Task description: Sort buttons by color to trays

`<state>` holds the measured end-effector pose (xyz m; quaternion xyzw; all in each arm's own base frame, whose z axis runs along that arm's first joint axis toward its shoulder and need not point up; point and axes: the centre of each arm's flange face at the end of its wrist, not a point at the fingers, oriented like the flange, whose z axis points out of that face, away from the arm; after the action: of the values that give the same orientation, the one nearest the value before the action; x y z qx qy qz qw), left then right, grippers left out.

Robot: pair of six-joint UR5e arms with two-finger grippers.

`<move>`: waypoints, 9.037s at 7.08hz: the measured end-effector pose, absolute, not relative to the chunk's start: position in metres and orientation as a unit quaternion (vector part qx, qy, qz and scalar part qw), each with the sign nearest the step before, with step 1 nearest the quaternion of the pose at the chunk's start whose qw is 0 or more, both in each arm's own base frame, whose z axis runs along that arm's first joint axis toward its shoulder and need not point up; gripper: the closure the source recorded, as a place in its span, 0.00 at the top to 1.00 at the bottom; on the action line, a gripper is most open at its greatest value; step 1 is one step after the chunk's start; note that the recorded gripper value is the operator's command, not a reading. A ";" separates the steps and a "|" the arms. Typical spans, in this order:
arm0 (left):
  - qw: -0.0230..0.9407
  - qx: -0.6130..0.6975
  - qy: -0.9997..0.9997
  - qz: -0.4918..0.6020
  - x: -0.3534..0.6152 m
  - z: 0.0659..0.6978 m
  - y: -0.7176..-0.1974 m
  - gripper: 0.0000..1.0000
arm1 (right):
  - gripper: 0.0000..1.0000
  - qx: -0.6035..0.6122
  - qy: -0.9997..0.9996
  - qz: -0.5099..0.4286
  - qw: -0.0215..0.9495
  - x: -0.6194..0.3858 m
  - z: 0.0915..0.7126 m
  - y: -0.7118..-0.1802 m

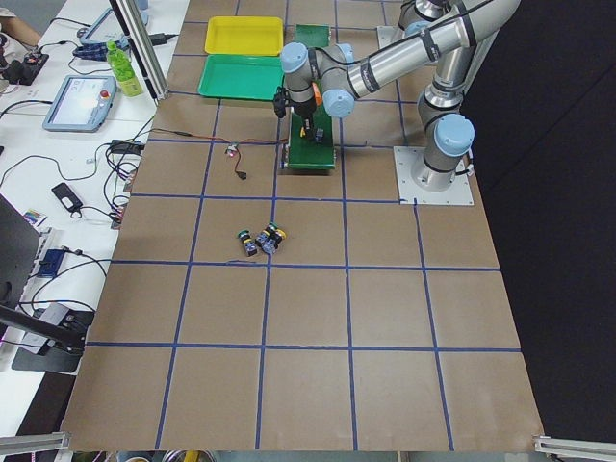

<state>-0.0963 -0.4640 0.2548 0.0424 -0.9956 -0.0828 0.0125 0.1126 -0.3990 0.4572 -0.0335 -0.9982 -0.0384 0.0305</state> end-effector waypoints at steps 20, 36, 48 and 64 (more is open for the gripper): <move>-0.023 -0.307 -0.951 -0.026 0.264 0.179 -0.635 0.00 | 1.00 -0.035 -0.998 -0.039 0.031 0.113 0.457 -0.399; -0.015 0.033 -0.999 -0.034 -0.088 0.257 -0.480 1.00 | 1.00 -0.031 -0.998 -0.032 0.036 0.112 0.467 -0.395; -0.004 -0.135 -0.991 0.007 0.248 0.220 -0.587 1.00 | 1.00 -0.033 -0.999 -0.037 0.001 0.121 0.482 -0.365; 0.035 -0.308 -0.950 -0.026 0.249 0.196 -0.578 1.00 | 1.00 -0.034 -0.999 -0.018 -0.012 0.124 0.445 -0.389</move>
<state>0.2491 -0.5778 0.1958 -0.3085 -0.9502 -0.0256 0.0350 0.1242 -0.3889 0.4453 -0.0336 -0.9992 -0.0180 -0.0115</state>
